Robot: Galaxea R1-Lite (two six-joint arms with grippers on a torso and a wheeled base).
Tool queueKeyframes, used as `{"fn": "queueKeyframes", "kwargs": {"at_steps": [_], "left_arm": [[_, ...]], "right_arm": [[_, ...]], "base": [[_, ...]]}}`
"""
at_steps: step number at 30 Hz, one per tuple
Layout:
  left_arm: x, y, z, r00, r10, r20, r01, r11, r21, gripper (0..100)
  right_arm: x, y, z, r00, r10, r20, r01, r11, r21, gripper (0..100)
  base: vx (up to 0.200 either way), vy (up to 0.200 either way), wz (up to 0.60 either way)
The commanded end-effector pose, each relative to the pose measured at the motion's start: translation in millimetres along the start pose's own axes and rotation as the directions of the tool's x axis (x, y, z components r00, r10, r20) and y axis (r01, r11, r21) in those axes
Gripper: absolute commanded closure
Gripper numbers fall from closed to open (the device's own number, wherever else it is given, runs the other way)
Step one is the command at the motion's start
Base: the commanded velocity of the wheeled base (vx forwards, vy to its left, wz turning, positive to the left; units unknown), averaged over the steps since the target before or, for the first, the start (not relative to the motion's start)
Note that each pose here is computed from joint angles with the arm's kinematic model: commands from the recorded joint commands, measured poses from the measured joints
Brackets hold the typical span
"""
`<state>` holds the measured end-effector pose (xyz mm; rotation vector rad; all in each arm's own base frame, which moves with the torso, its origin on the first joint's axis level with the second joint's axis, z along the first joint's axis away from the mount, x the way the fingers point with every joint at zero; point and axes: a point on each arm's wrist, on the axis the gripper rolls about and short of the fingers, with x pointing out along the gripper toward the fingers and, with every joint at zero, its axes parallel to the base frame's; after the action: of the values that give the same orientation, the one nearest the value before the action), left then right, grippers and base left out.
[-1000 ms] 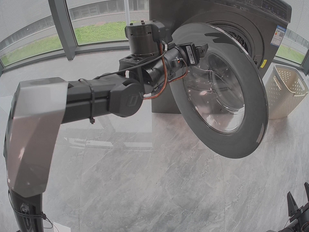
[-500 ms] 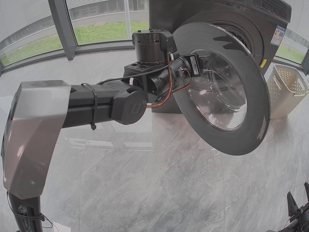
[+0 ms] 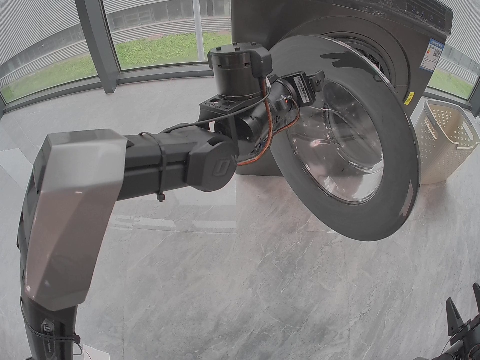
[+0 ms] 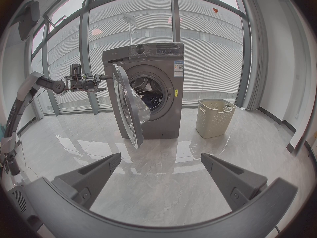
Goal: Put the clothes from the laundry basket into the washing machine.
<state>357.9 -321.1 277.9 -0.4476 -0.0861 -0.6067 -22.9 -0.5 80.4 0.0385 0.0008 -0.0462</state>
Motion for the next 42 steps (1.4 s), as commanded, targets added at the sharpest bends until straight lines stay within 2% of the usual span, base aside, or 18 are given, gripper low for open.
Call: {"fn": "queueKeyframes", "kwargs": {"at_steps": [1,4,8,9,11,12,13,15,20,22,25,26,27,30,35,37,40,42], "left_arm": [[1.3,0.7,-2.9,1.0,0.006,0.002,-0.006,1.0,-0.001,0],[-11.6,-6.0,20.3,0.999,0.029,0.014,-0.029,1.0,-0.001,0],[-50.0,-10.4,37.3,0.995,0.044,-0.09,-0.042,0.999,0.024,0],[-80.9,-7.6,42.6,0.988,0.05,-0.147,-0.045,0.998,0.04,0],[-107.0,-4.5,44.1,0.98,0.047,-0.195,-0.038,0.998,0.052,0],[-144.4,-1.3,46.6,0.968,0.028,-0.248,-0.012,0.998,0.065,0],[-147.8,-1.2,46.4,0.967,0.025,-0.254,-0.009,0.998,0.066,0],[-215.1,8.4,51.1,0.955,0.014,-0.296,0.021,0.993,0.112,0],[-320.0,35.2,59.3,0.965,0.052,-0.258,0.011,0.971,0.239,0],[-356.0,51.2,53.3,0.968,0.106,-0.229,-0.04,0.96,0.278,0],[-377.1,60.0,45.7,0.967,0.135,-0.215,-0.069,0.955,0.289,0],[-419.2,73.6,25.1,0.967,0.166,-0.193,-0.106,0.952,0.287,0],[-433.7,78.5,16.9,0.966,0.186,-0.178,-0.128,0.947,0.294,0],[-455.8,85.5,4.5,0.964,0.238,-0.121,-0.191,0.931,0.312,0],[-491.0,90.3,-16.6,0.954,0.301,0.015,-0.29,0.903,0.317,0],[-497.9,92.2,-25.4,0.947,0.321,0.025,-0.312,0.893,0.324,0],[-513.7,92.3,-42.7,0.927,0.373,0.034,-0.361,0.866,0.347,0],[-516.7,92.5,-47.3,0.924,0.382,0.024,-0.366,0.864,0.346,0]], "right_arm": [[0.4,-0.2,-4.7,1.0,0.0,-0.006,0.0,1.0,0.0,0],[0.4,-0.2,-4.8,1.0,0.0,-0.007,0.0,1.0,0.0,0],[0.4,-0.2,-4.7,1.0,0.0,-0.006,0.0,1.0,0.0,0],[0.4,-0.2,-4.7,1.0,0.0,-0.006,0.0,1.0,0.0,0],[0.4,-0.2,-4.8,1.0,0.0,-0.007,0.0,1.0,0.0,0],[0.4,-0.2,-4.7,1.0,0.0,-0.006,0.0,1.0,0.0,0],[0.4,-0.2,-4.7,1.0,0.0,-0.006,0.0,1.0,0.0,0],[0.4,-0.2,-4.7,1.0,0.0,-0.006,0.0,1.0,0.0,0],[0.4,-0.2,-4.7,1.0,0.0,-0.006,0.0,1.0,0.0,0],[0.4,-0.2,-4.8,1.0,0.0,-0.007,0.0,1.0,0.0,0],[0.4,-0.2,-4.7,1.0,0.0,-0.006,0.0,1.0,0.0,0],[0.4,-0.2,-4.7,1.0,0.0,-0.006,0.0,1.0,0.0,0],[0.4,-0.2,-4.7,1.0,0.0,-0.006,0.0,1.0,0.0,0],[0.4,-0.2,-4.7,1.0,0.0,-0.006,0.0,1.0,0.0,0],[0.4,-0.2,-4.7,1.0,0.0,-0.006,0.0,1.0,0.0,0],[0.4,-0.2,-4.8,1.0,0.0,-0.007,0.0,1.0,0.0,0],[0.4,-0.2,-4.7,1.0,0.0,-0.006,0.0,1.0,0.0,0],[0.4,-0.2,-4.7,1.0,0.0,-0.006,0.0,1.0,0.0,0]], "base": [[0.0,0.0,0.0],[0.0,0.0,0.0],[0.0,0.0,0.0],[0.0,0.0,0.0],[0.0,0.0,0.0],[0.0,0.0,0.0],[0.0,0.0,0.0],[0.0,0.0,0.0],[0.0,0.0,0.0],[0.0,0.0,0.0],[0.0,0.0,0.0],[0.0,0.0,0.0],[0.0,0.0,0.0],[0.0,0.0,0.0],[0.0,0.0,0.0],[0.0,0.0,0.0],[0.0,0.0,0.0],[0.0,0.0,0.0]]}}
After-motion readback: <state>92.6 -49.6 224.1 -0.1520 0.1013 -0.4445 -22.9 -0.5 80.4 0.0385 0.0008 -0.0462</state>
